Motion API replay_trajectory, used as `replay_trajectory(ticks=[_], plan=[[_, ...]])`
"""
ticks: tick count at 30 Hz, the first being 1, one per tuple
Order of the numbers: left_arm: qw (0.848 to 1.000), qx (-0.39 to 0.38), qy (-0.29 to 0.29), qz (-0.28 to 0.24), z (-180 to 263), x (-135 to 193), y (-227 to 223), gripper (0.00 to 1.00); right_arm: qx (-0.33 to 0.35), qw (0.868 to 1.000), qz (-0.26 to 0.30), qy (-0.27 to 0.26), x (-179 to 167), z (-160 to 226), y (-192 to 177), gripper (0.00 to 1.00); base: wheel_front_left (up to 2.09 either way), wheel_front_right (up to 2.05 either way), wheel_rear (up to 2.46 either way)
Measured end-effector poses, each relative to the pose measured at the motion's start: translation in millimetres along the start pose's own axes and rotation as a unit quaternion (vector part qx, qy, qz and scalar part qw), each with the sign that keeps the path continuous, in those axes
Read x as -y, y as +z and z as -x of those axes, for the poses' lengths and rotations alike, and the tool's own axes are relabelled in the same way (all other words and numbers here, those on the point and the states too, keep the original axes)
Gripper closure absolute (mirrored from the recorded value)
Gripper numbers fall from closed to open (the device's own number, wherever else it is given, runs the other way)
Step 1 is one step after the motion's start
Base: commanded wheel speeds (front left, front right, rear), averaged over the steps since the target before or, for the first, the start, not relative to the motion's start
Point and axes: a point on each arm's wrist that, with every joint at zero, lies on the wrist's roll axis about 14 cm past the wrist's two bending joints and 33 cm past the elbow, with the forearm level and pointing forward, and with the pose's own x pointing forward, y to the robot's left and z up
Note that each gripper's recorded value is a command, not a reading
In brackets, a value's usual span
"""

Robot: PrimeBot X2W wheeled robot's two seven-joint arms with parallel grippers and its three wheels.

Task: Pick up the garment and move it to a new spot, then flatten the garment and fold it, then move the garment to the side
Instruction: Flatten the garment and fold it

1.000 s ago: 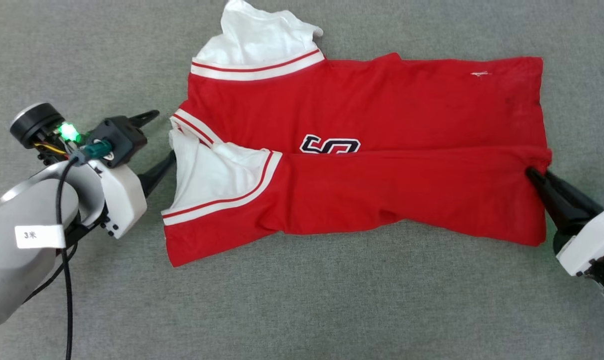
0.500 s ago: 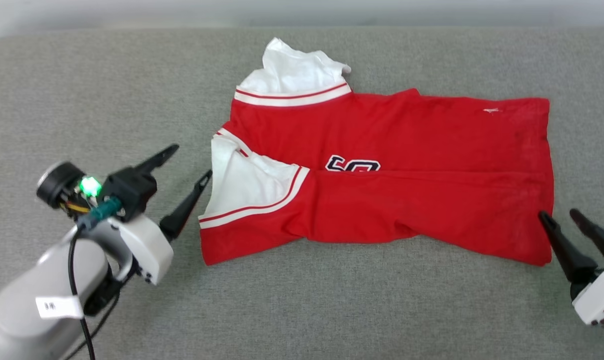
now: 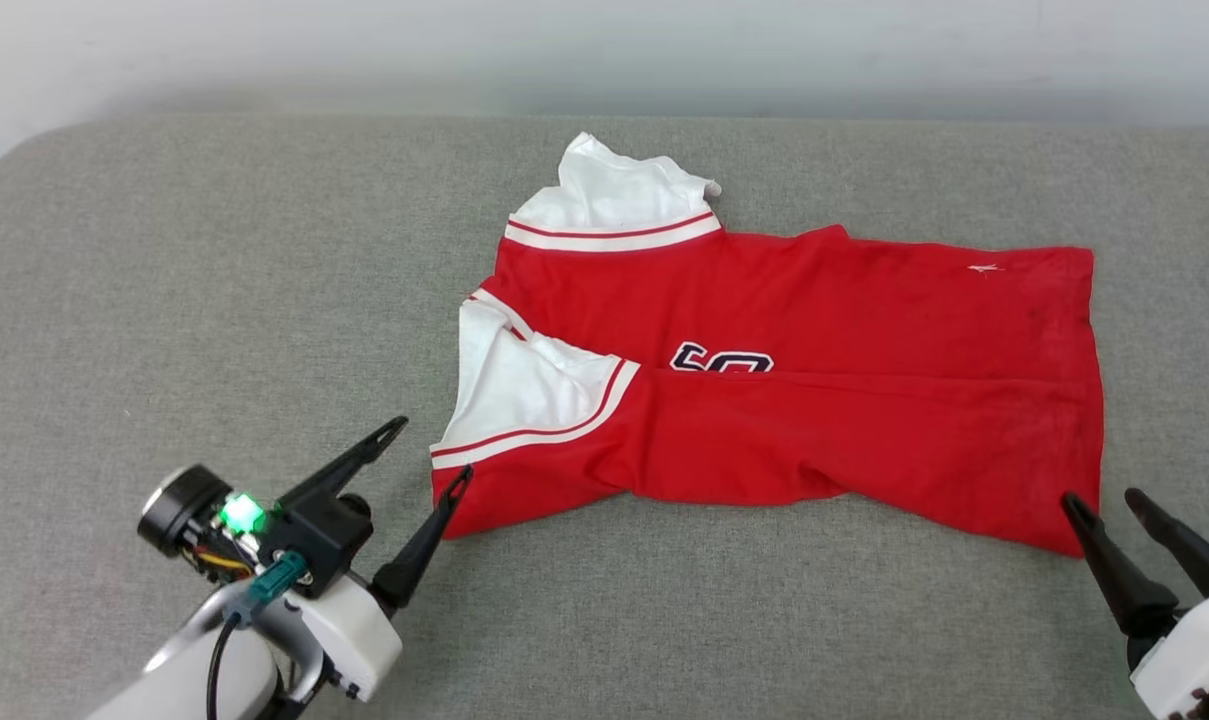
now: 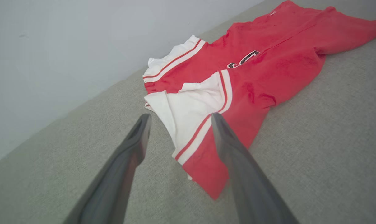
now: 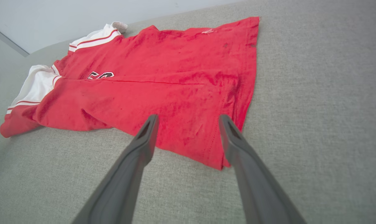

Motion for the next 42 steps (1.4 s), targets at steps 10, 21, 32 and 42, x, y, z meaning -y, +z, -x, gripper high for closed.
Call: replay_trajectory(ticks=[10,21,32,42], plan=[[0.99,-0.013,0.069,0.126,11.3,0.3,-15.0,0.0,-0.008,1.0,-0.007,-0.001,-4.6,13.0,-8.2,0.0,0.0,0.0,0.0],[0.943,-0.125,0.107,0.29,22.7,-18.3,-40.4,0.0,-0.018,1.0,-0.014,-0.003,-7.2,16.4,-18.3,0.0,0.0,0.0,0.0],[0.846,-0.267,0.107,0.448,12.3,-22.3,-51.9,0.0,-0.024,0.999,-0.029,-0.003,-9.0,6.9,-23.4,0.0,0.0,0.0,0.0],[0.808,-0.323,0.073,0.487,-7.5,12.2,-52.4,0.0,-0.021,0.999,-0.031,-0.004,-6.2,2.8,-20.5,0.0,0.0,0.0,0.0]])
